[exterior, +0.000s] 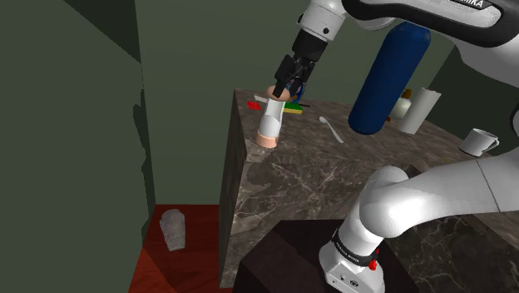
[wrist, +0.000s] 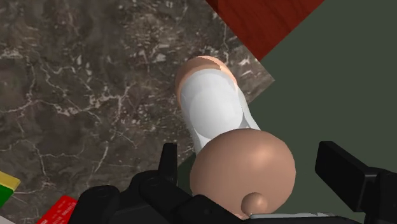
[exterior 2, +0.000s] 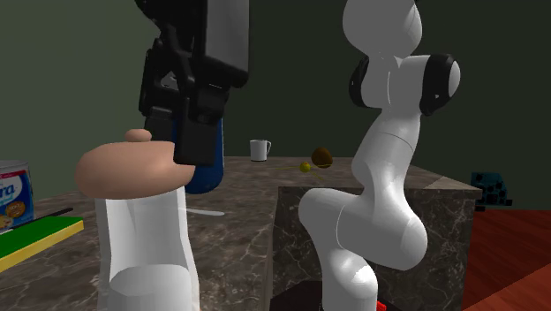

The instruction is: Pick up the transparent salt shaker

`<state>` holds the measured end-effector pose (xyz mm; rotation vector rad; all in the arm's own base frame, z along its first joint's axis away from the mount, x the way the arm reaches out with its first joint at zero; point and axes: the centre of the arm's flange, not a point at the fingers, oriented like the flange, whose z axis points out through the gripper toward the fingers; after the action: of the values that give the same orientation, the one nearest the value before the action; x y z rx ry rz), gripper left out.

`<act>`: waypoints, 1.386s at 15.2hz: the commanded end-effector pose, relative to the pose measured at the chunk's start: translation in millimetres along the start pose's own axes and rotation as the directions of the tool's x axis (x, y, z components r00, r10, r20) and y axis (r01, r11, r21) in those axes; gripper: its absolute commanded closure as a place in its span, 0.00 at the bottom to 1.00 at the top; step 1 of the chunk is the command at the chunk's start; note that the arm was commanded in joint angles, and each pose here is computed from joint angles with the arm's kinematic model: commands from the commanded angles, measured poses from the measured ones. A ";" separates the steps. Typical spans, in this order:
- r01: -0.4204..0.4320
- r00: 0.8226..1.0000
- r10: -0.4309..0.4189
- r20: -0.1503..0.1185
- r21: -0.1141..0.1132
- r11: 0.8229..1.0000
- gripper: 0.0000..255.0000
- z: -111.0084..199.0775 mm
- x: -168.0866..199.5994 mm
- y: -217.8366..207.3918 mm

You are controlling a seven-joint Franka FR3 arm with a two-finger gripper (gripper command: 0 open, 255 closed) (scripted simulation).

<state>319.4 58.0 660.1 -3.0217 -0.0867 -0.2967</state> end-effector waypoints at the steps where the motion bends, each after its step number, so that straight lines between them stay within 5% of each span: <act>1: 0.000 1.000 0.000 0.000 0.000 1.000 0.00 2.9 -1.1 0.8; 2: 0.000 1.000 0.000 0.000 0.000 1.000 1.00 2.9 -1.0 0.8; 11: 0.000 1.000 0.000 0.000 0.000 1.000 1.00 2.8 -1.1 0.8; 21: 0.000 1.000 0.000 0.000 0.000 1.000 1.00 -48.7 9.3 -4.4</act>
<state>319.6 57.1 704.3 -3.0215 -0.0870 -0.2974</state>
